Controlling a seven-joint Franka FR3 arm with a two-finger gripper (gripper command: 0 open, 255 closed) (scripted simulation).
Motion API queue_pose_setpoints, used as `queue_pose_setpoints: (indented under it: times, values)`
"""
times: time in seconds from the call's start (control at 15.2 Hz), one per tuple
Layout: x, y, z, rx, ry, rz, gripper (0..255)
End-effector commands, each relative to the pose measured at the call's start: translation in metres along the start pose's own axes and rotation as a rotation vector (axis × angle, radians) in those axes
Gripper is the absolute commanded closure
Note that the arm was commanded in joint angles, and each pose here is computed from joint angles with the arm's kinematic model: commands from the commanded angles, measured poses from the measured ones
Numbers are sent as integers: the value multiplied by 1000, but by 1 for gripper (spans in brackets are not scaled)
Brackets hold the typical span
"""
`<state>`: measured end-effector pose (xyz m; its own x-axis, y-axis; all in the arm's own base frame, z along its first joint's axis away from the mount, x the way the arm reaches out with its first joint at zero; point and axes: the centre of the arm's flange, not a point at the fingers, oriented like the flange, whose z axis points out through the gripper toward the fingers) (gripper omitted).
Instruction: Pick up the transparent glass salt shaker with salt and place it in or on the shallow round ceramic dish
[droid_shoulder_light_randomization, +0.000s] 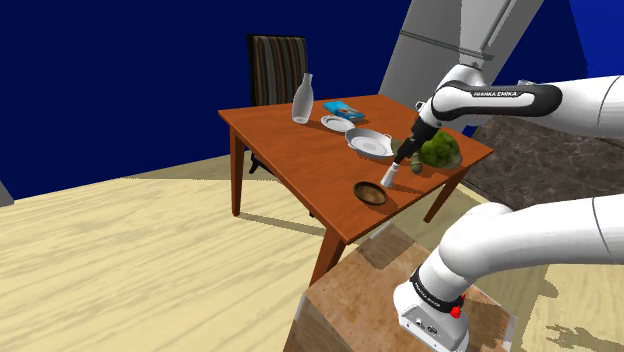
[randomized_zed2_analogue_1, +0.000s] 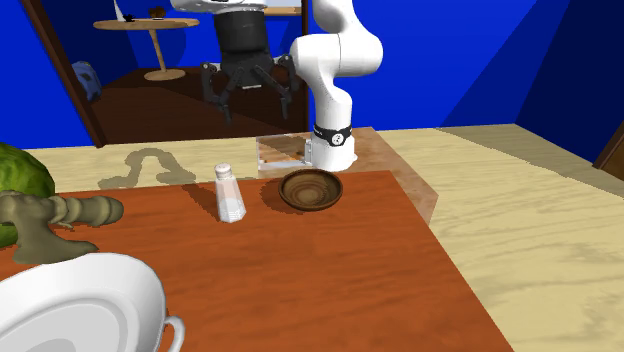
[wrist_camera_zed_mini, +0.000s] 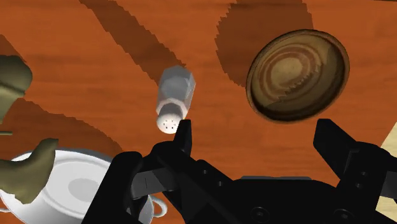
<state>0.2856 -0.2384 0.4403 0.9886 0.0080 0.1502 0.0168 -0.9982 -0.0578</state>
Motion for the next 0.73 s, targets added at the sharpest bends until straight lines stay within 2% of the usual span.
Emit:
queue_pose_setpoints:
  times: [0.0,0.4,0.66]
  values:
    - [-5,23,15,13,28,12,0]
    - [-13,87,62,54,97,46,0]
    - [-11,86,83,54,97,46,0]
